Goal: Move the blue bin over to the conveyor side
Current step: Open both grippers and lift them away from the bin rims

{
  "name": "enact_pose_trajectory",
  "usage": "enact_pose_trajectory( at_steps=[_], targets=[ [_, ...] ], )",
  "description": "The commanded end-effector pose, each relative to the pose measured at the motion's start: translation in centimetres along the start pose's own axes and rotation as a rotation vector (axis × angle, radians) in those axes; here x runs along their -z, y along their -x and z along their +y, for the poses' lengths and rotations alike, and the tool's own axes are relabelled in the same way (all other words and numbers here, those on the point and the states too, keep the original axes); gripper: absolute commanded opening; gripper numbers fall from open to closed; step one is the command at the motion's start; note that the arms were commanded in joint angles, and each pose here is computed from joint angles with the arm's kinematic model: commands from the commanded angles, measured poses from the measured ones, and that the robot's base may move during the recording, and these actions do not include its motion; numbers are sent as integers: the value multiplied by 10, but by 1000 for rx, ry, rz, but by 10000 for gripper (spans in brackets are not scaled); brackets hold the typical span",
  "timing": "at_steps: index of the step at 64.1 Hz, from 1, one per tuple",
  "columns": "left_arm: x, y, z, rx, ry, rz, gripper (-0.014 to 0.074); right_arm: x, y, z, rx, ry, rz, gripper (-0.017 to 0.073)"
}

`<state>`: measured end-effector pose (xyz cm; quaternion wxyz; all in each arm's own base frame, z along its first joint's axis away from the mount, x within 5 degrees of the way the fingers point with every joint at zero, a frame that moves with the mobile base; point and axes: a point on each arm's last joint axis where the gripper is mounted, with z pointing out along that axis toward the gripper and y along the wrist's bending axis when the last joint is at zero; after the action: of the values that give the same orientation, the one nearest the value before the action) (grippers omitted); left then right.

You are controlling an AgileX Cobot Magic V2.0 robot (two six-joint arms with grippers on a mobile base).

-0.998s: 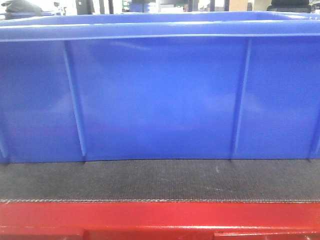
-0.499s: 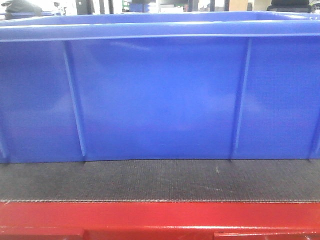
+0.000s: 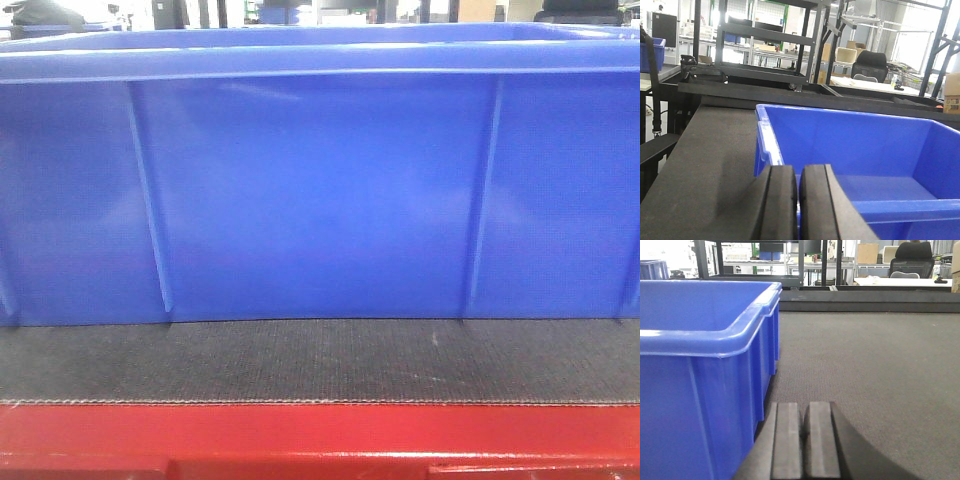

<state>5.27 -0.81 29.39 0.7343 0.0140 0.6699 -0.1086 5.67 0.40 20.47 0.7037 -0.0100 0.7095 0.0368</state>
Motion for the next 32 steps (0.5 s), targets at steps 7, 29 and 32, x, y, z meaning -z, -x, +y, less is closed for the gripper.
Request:
enact_pose_trajectory(
  at_steps=[7, 29, 32],
  targets=[
    [1, 0, 0, 1, -6, -12, 13, 0, 2, 0, 16, -5, -22, -88],
    [12, -37, 12, -103, 154, -55, 13, 0, 2, 0, 16, -5, -20, -88],
    [11, -45, 14, -125, 179, -33, 13, 0, 2, 0, 16, -5, -20, -88]
  ],
)
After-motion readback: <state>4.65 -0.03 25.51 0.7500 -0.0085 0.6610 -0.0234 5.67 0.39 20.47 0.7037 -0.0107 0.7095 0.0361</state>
